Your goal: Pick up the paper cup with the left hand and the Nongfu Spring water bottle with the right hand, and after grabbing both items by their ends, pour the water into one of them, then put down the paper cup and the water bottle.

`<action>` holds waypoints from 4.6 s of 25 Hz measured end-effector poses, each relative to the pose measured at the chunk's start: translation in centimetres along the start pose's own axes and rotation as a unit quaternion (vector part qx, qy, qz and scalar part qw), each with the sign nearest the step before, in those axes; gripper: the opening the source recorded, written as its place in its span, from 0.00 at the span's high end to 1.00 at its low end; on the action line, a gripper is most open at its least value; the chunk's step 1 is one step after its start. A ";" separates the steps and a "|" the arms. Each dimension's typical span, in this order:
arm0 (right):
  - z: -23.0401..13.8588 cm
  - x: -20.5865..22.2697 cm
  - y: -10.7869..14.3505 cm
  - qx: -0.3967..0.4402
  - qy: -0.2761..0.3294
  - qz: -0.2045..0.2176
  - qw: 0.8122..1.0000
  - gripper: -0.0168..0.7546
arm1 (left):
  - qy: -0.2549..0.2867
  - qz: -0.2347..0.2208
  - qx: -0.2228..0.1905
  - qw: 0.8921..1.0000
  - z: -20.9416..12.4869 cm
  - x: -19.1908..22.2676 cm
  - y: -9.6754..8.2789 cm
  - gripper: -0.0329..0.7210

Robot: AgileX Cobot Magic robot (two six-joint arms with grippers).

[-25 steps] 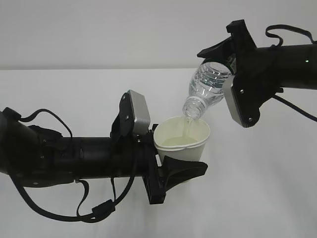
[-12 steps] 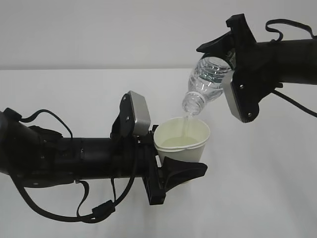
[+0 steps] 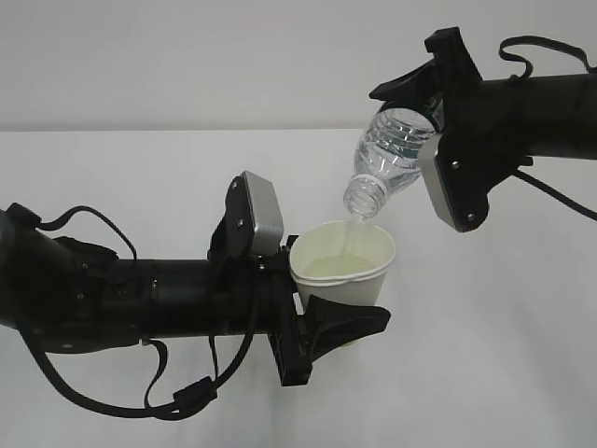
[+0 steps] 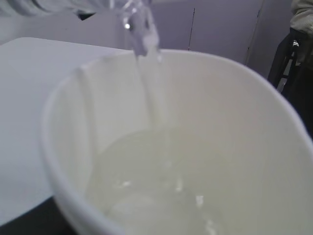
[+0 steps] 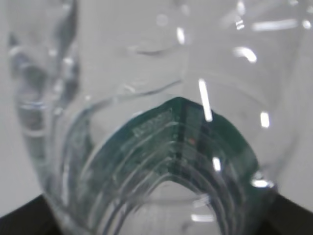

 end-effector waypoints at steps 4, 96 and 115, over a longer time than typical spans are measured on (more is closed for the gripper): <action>0.0 0.0 0.0 0.000 0.000 0.000 1.000 0.34 | 0.001 0.001 0.000 1.000 0.0 0.0 0.0 0.38; 0.8 -0.1 -0.1 0.105 -0.025 -0.015 0.994 0.34 | -0.004 0.013 -0.007 1.000 0.1 0.0 0.3 0.38; 0.5 -0.1 -0.7 0.277 -0.025 -0.040 0.960 0.34 | -0.004 0.014 -0.007 1.000 0.1 0.0 0.3 0.38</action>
Point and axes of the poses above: a point on each arm's last joint axis where the gripper is mounted, x pointing out along that axis toward the gripper, y along the wrist's bending axis when the last joint is at zero, z = x × y, the point moved 2 cm from there along x, pointing out along that axis toward the gripper, and after that the axes turned 10 degrees about -x, right-handed, at the moved point
